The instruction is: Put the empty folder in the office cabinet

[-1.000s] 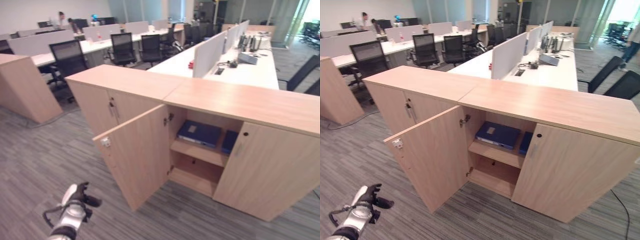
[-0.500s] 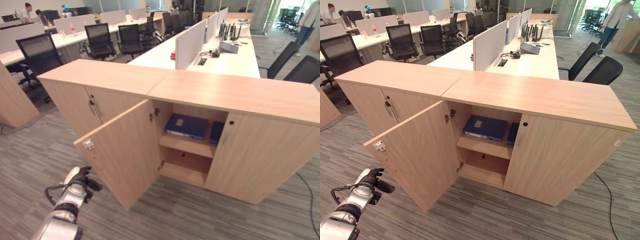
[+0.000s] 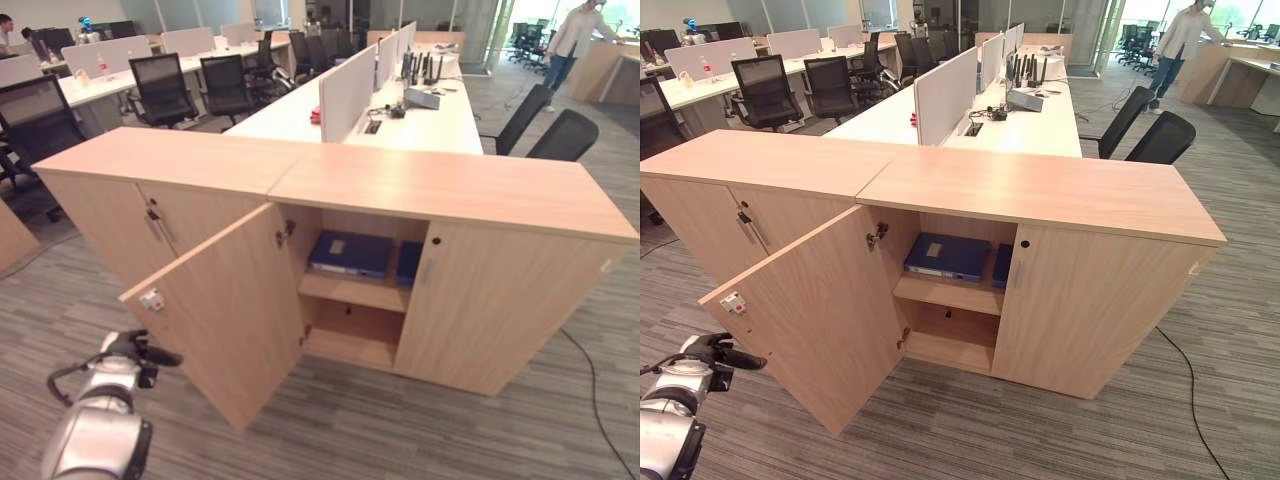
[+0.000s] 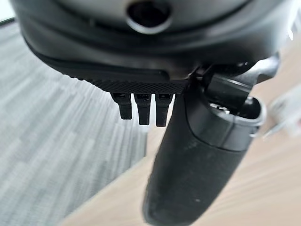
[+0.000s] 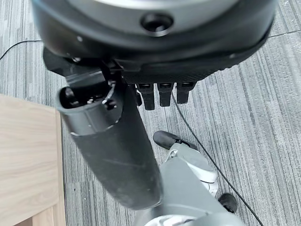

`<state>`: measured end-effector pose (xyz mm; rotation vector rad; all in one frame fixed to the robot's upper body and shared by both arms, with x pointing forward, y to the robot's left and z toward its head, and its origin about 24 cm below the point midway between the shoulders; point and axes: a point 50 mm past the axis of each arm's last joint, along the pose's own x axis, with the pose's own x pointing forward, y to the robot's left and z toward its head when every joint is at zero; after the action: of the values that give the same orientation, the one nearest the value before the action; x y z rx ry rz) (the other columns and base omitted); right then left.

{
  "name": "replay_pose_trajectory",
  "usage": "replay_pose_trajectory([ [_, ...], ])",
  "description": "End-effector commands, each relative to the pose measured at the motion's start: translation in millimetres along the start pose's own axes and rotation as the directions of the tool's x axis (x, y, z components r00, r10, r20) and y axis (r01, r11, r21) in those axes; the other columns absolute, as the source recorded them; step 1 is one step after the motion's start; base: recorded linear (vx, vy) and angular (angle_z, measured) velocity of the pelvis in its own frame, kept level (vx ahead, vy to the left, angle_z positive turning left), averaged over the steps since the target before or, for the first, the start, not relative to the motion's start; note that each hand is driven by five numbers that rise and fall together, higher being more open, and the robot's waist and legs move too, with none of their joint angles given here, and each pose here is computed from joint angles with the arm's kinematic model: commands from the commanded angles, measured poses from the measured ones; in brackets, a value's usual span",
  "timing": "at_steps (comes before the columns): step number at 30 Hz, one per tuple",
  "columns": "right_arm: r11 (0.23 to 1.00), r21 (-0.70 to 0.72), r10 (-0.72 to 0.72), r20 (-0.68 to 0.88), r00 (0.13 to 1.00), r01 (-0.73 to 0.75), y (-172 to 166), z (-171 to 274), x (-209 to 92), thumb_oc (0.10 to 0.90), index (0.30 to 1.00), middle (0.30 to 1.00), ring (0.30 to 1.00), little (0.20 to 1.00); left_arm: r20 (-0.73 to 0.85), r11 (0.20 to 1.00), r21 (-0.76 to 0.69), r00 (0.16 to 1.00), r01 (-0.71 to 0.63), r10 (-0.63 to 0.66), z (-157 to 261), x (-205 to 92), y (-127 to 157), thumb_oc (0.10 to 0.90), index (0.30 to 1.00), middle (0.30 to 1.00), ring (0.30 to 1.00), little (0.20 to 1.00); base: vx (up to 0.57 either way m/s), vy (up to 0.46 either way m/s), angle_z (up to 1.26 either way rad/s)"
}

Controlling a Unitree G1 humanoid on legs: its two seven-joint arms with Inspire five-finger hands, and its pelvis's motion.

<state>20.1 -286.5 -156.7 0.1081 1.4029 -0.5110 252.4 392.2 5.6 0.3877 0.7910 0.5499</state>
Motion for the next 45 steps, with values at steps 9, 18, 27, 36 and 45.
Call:
replay_pose_trajectory([
  [9, 0.994, 0.087, -0.065, -0.078, 0.995, 0.072, -25.5, -12.5, -3.1, 0.8, 0.9, 0.9, 0.9, 0.9, 0.22, 0.911, -0.412, 0.97, -0.001, 0.1, 78.7, -9.3, 38.7, 0.8, 0.9, 0.9, 0.9, 0.9, 0.0, 0.009, -0.06],
  [18, 0.989, 0.11, -0.093, -0.07, 0.993, 0.1, -31.2, -3.3, -3.9, 0.8, 0.9, 0.9, 0.9, 0.9, 0.415, 0.822, -0.511, 0.91, 0.25, -0.019, 126.2, -21.5, -19.3, 0.8, 0.9, 0.9, 0.9, 0.9, -0.01, 0.015, 0.04],
  [27, 0.982, 0.159, -0.09, -0.082, 0.993, 0.102, -19.0, 0.9, -2.4, 0.8, 0.9, 0.9, 0.9, 0.9, 0.73, 0.401, -0.331, 0.501, 0.854, -0.465, 125.0, -132.6, -206.4, 0.8, 0.9, 0.9, 0.9, 0.9, -0.02, 0.009, 0.29],
  [36, 0.978, -0.206, -0.039, -0.08, 0.996, 0.021, 10.3, 7.1, 0.3, 0.8, 0.9, 0.9, 0.9, 0.9, 0.463, -0.1, 0.363, -0.272, 0.927, -0.844, 41.8, -260.8, -260.4, 0.8, 0.9, 0.9, 0.9, 0.9, -0.05, -0.033, -0.03],
  [45, 0.92, -0.39, 0.0, -0.052, 0.999, -0.021, 21.2, 14.3, 1.1, 0.8, 0.9, 0.9, 0.9, 0.9, 0.44, -0.153, 0.307, -0.283, 0.939, -0.852, 25.0, -254.3, -255.3, 0.8, 0.9, 0.9, 0.9, 0.9, 0.01, -0.037, -0.09],
])
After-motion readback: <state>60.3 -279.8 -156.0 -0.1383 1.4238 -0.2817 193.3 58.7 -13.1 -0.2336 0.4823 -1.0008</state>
